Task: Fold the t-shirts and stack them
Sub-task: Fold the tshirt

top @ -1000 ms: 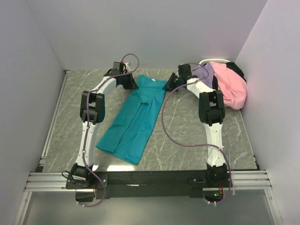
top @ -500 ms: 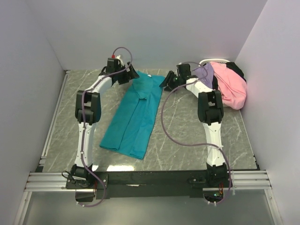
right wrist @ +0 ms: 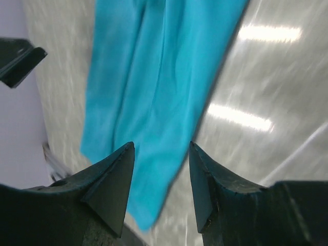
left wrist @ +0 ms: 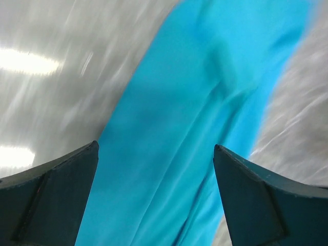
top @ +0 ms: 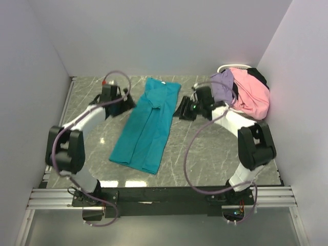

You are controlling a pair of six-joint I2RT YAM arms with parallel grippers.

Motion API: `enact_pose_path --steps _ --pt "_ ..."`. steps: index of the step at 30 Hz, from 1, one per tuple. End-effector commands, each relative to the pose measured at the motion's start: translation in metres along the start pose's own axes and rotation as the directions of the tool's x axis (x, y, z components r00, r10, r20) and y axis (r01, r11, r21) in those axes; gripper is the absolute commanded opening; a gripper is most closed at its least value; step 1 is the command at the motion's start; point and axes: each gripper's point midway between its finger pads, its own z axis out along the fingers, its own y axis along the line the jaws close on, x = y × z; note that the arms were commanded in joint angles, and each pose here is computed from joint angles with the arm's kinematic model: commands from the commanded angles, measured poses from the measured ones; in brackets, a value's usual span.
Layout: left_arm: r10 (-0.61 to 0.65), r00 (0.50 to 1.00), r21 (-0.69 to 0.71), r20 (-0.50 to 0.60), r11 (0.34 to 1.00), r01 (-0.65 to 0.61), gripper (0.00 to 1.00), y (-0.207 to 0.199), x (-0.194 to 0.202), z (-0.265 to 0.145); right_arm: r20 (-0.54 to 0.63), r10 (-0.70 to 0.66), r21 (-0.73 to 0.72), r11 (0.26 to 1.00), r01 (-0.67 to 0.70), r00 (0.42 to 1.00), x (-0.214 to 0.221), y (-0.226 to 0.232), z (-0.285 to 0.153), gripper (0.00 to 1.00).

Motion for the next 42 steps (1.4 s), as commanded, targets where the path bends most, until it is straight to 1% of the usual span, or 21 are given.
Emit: enact_pose_path --steps 1,2,3,4,5,6,7,8,9,11,13,17,21,29,34,38,40,42 --pt "-0.096 0.994 -0.167 -0.044 0.982 0.088 0.99 0.055 0.067 -0.031 -0.092 -0.022 0.025 0.999 0.024 0.996 0.074 -0.006 -0.011 0.54" --pt "-0.118 0.993 -0.16 -0.002 0.98 0.116 0.99 0.054 0.064 -0.045 -0.101 -0.024 0.024 0.999 0.026 0.995 0.084 -0.006 -0.013 0.54" --pt "-0.125 0.992 -0.167 -0.004 0.978 0.122 0.99 0.057 0.072 -0.051 -0.094 -0.025 0.012 1.0 0.026 0.995 0.091 -0.001 -0.019 0.54" --pt "-0.126 0.992 -0.193 -0.029 0.974 0.119 1.0 0.068 0.089 -0.056 -0.115 -0.014 0.023 1.0 0.017 0.993 0.107 -0.008 -0.02 0.54" --pt "-0.132 0.991 -0.203 0.012 0.97 0.132 0.99 0.071 0.085 -0.068 -0.13 -0.012 0.009 1.0 0.014 0.991 0.12 -0.002 -0.021 0.54" --pt "-0.134 0.991 -0.213 0.016 0.968 0.134 0.99 0.075 0.089 -0.072 -0.126 -0.018 -0.009 1.0 0.017 0.992 0.125 0.002 -0.025 0.54" --pt "-0.138 0.99 -0.22 0.018 0.966 0.138 0.99 0.081 0.097 -0.081 -0.135 -0.011 0.008 1.0 0.013 0.991 0.136 -0.005 -0.026 0.54" --pt "-0.149 0.989 -0.223 0.027 0.963 0.151 0.99 0.083 0.099 -0.085 -0.143 -0.011 0.003 1.0 0.012 0.99 0.146 -0.001 -0.027 0.54" --pt "-0.155 0.988 -0.225 0.015 0.962 0.154 0.99 0.087 0.108 -0.087 -0.14 -0.011 -0.001 1.0 0.011 0.99 0.153 -0.002 -0.029 0.54" --pt "-0.16 0.987 -0.225 0.036 0.961 0.164 0.99 0.09 0.108 -0.094 -0.156 -0.002 -0.014 1.0 0.0 0.988 0.166 0.001 -0.03 0.54" --pt "-0.159 0.987 -0.234 0.033 0.959 0.162 1.0 0.095 0.114 -0.096 -0.169 0.0 -0.022 1.0 -0.004 0.986 0.177 0.002 -0.029 0.54" --pt "-0.186 0.983 -0.265 -0.007 0.948 0.177 0.99 0.105 0.132 -0.094 -0.219 0.006 -0.016 1.0 -0.01 0.976 0.202 0.011 -0.025 0.54" --pt "-0.218 0.975 -0.288 -0.035 0.937 0.199 0.99 0.119 0.155 -0.093 -0.253 -0.031 -0.051 0.999 0.019 0.967 0.224 0.033 -0.016 0.54" --pt "-0.223 0.974 -0.307 -0.044 0.931 0.199 0.99 0.128 0.167 -0.092 -0.284 -0.008 -0.019 1.0 0.003 0.959 0.25 0.042 -0.004 0.55" --pt "-0.242 0.968 -0.334 -0.066 0.919 0.207 0.99 0.134 0.176 -0.088 -0.317 -0.003 -0.039 0.999 -0.01 0.948 0.264 0.05 0.002 0.55" --pt "-0.254 0.963 -0.32 -0.086 0.923 0.214 0.99 0.133 0.185 -0.088 -0.351 -0.002 -0.056 0.998 -0.019 0.936 0.275 0.055 0.01 0.55" --pt "-0.27 0.958 -0.315 -0.097 0.921 0.227 0.99 0.133 0.191 -0.089 -0.363 -0.003 -0.069 0.997 -0.024 0.932 0.279 0.058 0.013 0.53" --pt "-0.275 0.954 -0.307 -0.116 0.924 0.229 0.99 0.132 0.199 -0.091 -0.377 0.003 -0.073 0.997 -0.032 0.926 0.284 0.059 0.014 0.48"
